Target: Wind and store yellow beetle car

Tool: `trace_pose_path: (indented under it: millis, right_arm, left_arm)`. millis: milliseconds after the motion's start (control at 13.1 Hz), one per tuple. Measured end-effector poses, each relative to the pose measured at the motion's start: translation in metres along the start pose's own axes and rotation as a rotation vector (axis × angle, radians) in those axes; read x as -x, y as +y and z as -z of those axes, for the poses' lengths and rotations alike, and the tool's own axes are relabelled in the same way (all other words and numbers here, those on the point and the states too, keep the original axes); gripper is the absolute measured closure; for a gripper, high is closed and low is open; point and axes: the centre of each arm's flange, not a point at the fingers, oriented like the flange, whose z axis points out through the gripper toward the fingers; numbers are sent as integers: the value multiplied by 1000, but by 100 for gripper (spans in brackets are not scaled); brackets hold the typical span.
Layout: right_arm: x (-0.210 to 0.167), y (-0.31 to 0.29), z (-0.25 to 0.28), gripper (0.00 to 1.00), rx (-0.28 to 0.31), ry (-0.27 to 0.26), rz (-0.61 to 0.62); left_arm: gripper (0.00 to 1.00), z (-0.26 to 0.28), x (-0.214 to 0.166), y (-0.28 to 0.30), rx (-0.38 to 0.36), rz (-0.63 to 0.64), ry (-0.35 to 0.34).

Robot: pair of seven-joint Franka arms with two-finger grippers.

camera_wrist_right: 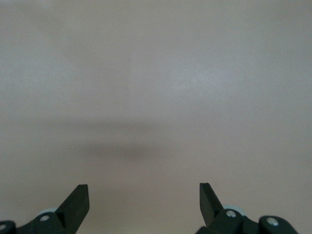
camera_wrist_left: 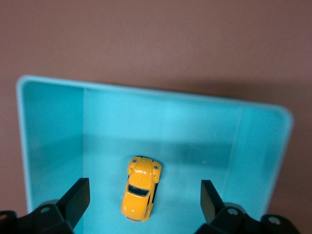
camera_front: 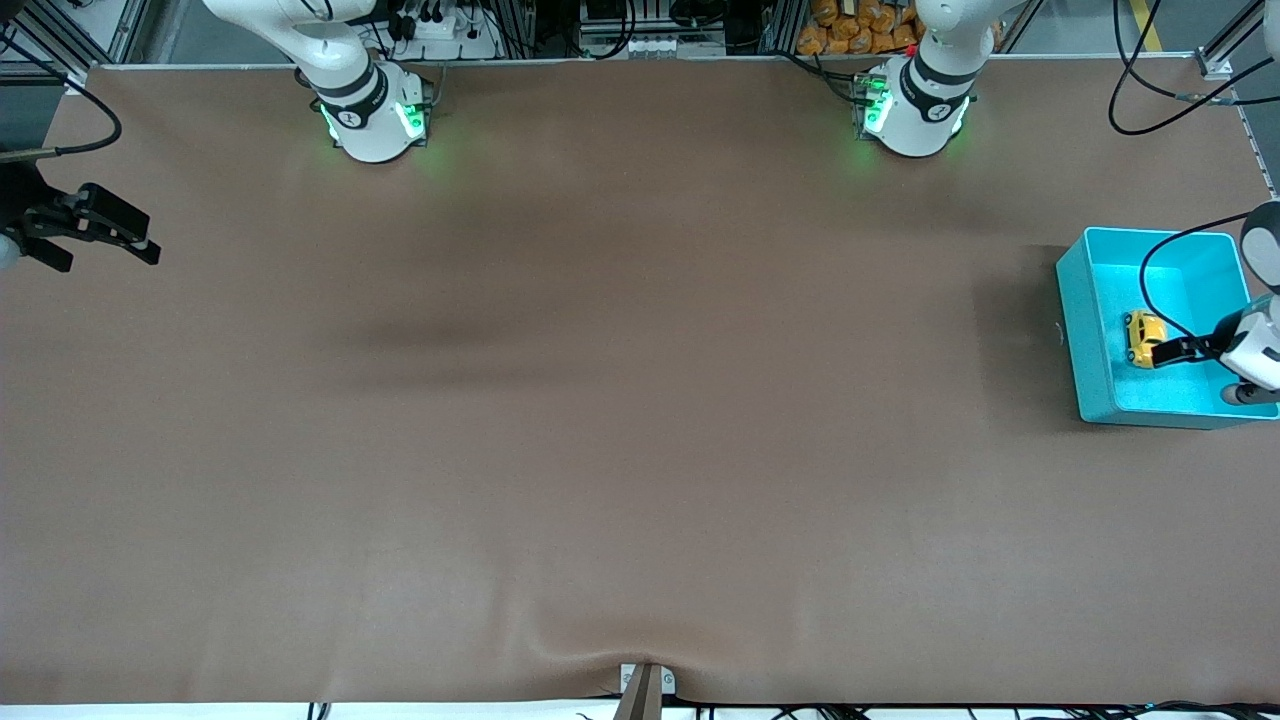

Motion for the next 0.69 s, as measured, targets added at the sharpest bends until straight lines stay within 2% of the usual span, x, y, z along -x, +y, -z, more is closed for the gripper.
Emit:
trace_pose_path:
  millis: [229,382,535,688]
  right_arm:
    - [-2,4,-4,0,0,-8,-7]
    - [-3,4,-6,0,0,-12,-8]
    - [-3,4,-7,0,0,-12,-8]
    - [-3,4,-7,0,0,-12,-8]
  left_arm:
    - [0,96,-27,18,25,2,14]
    - [0,160,-44,35,37,-13,58]
    - [0,206,-54,59,77,-24,100]
    - [0,236,-55,81,101,-48,106]
